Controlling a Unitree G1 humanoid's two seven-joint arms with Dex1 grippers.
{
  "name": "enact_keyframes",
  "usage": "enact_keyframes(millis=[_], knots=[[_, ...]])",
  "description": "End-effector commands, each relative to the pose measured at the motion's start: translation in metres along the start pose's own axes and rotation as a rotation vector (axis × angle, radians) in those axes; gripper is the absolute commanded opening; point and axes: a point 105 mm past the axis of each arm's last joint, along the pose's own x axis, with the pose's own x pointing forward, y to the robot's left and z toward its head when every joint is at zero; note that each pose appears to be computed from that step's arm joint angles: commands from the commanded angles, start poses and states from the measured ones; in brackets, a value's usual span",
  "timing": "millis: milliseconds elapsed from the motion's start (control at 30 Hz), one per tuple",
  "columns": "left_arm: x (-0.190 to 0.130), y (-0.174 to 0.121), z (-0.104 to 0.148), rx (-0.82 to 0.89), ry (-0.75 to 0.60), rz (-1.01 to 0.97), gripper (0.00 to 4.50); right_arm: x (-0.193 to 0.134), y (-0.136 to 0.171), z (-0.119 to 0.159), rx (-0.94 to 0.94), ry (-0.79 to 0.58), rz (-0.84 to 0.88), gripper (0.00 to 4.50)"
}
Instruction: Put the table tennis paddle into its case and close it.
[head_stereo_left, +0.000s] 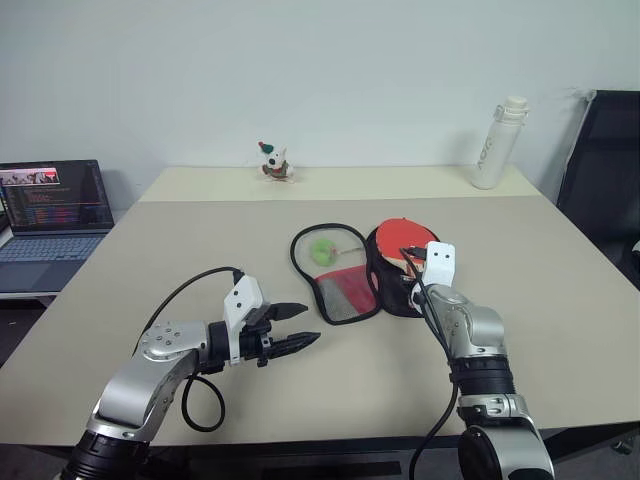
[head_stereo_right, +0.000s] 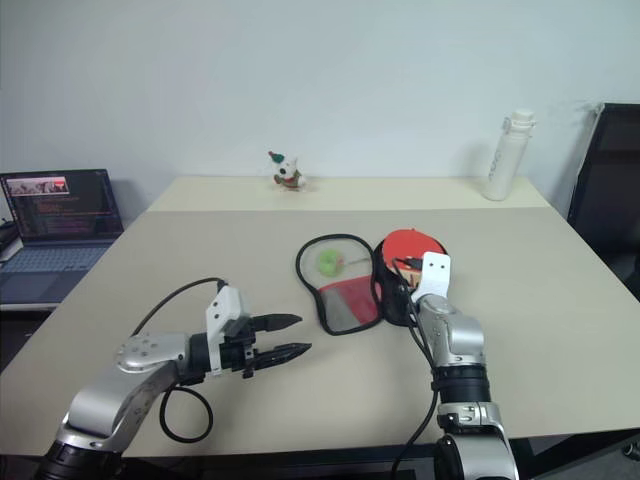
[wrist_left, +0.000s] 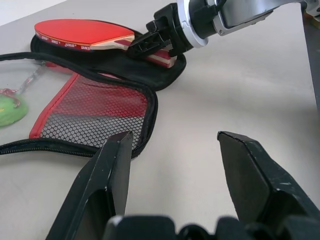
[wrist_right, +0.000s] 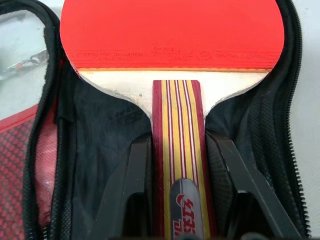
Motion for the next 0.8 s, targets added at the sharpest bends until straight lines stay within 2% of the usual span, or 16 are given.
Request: enact_keyframes(millis=[33,333,533,800], knots=[[-0.005,0.000,0.012,0.037,-0.026,0.014,2.94,-0.006,-0.001,0.024,-0.029,-0.092,0.000,1.14],[-0.012,0.022,0.020,0.037,-0.078,0.145,2.94,-0.008,-0.004,0.017,-0.058,-0.076,-0.003,1.14],[-0.009,0.024,0.032,0.049,-0.124,0.161,2.94,-0.008,-0.004,0.014,-0.069,-0.064,-0.007,1.14],[-0.006,0.024,0.035,0.048,-0.129,0.169,2.94,-0.008,-0.003,0.009,-0.049,-0.044,-0.001,1.14]])
